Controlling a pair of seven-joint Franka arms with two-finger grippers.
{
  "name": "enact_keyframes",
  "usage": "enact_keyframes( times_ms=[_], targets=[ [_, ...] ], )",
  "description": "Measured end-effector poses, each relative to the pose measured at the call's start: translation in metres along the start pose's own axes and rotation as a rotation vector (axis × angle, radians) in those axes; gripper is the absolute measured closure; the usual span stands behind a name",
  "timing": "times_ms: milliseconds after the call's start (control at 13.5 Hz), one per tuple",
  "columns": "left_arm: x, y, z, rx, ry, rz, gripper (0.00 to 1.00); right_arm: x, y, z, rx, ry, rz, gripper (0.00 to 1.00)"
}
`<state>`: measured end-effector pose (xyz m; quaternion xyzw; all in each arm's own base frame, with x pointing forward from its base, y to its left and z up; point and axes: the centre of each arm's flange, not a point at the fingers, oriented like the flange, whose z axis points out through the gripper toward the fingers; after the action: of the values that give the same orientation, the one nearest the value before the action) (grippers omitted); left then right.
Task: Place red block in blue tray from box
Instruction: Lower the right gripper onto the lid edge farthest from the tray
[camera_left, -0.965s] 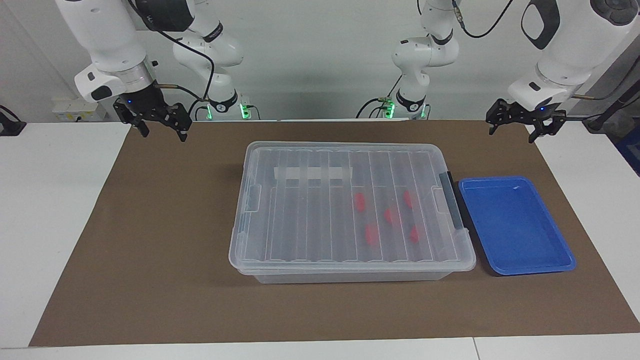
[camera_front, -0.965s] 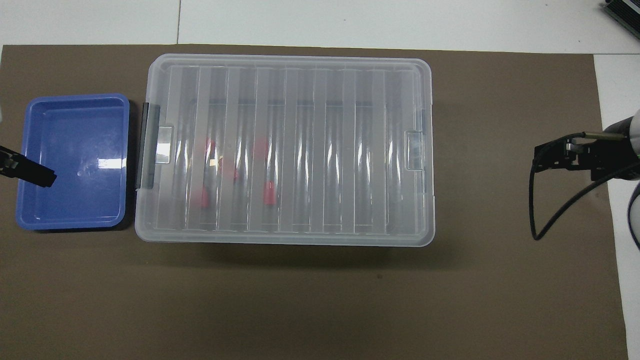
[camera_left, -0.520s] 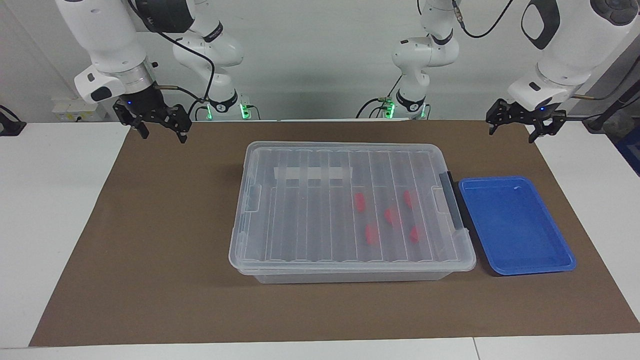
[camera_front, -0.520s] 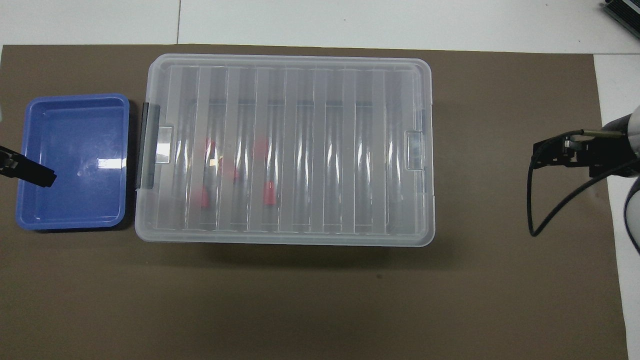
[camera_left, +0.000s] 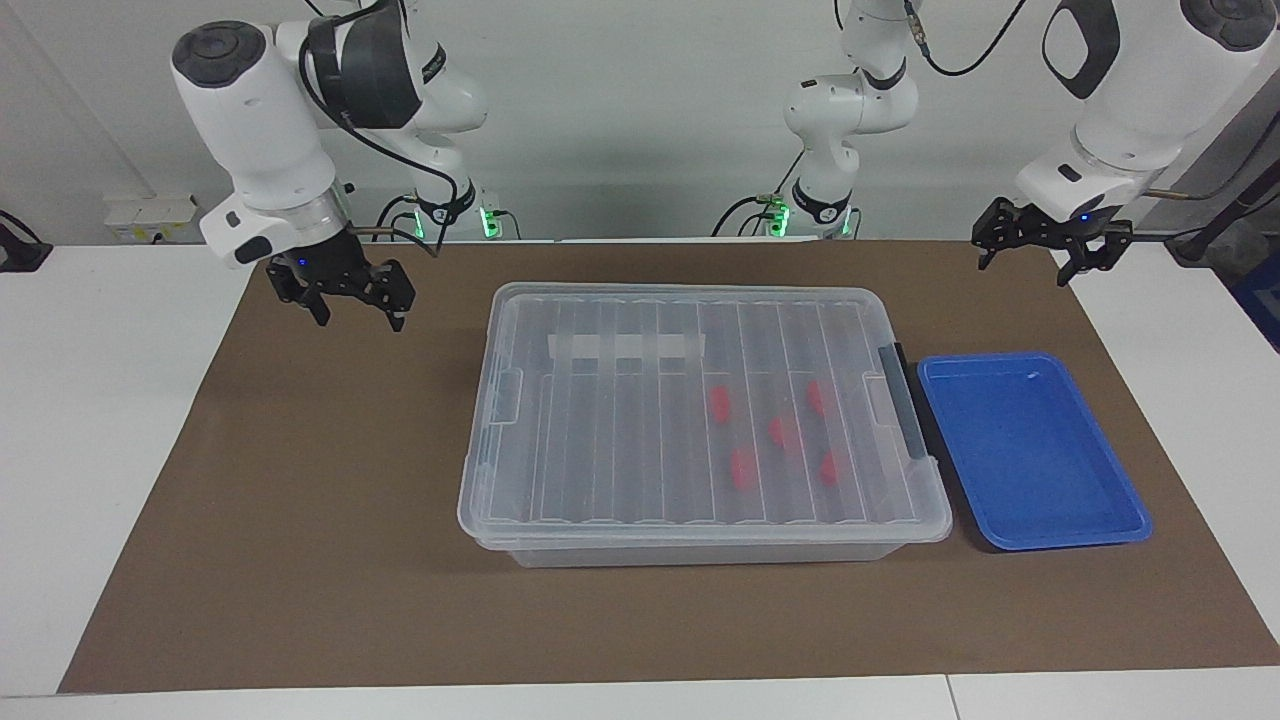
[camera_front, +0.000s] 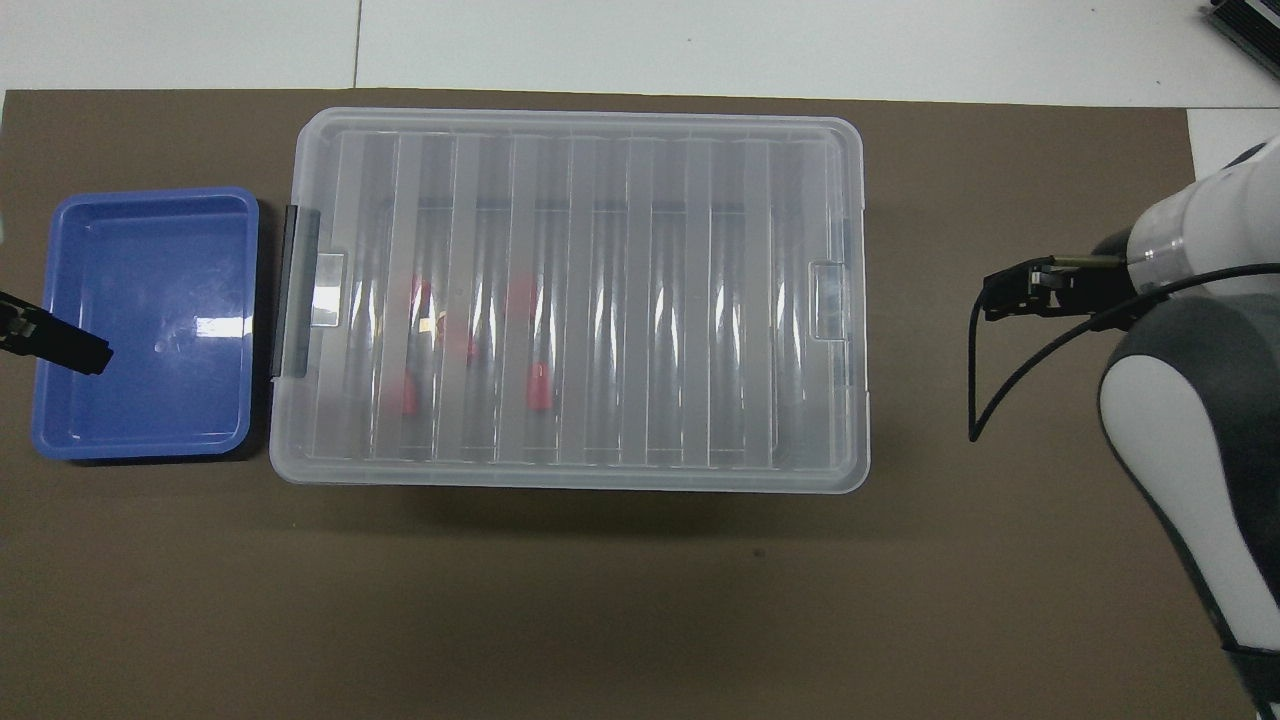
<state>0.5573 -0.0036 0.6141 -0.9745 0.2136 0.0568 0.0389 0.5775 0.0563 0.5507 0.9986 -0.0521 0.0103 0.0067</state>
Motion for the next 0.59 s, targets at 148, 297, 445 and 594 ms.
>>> enact_keyframes(
  times_ms=[148, 297, 445, 594],
  targets=[
    [0.0, 0.0, 0.0, 0.0, 0.0, 0.0, 0.0, 0.007, -0.021, 0.018, 0.005, 0.009, -0.032, 0.0],
    [0.0, 0.0, 0.0, 0.0, 0.0, 0.0, 0.0, 0.011, -0.045, 0.035, 0.012, 0.025, -0.051, 0.0],
    [0.0, 0.0, 0.0, 0.0, 0.0, 0.0, 0.0, 0.01, -0.07, 0.052, 0.018, 0.034, -0.053, 0.0],
    [0.0, 0.0, 0.0, 0.0, 0.001, 0.0, 0.0, 0.003, -0.09, 0.063, 0.016, 0.019, -0.055, 0.0]
  ],
)
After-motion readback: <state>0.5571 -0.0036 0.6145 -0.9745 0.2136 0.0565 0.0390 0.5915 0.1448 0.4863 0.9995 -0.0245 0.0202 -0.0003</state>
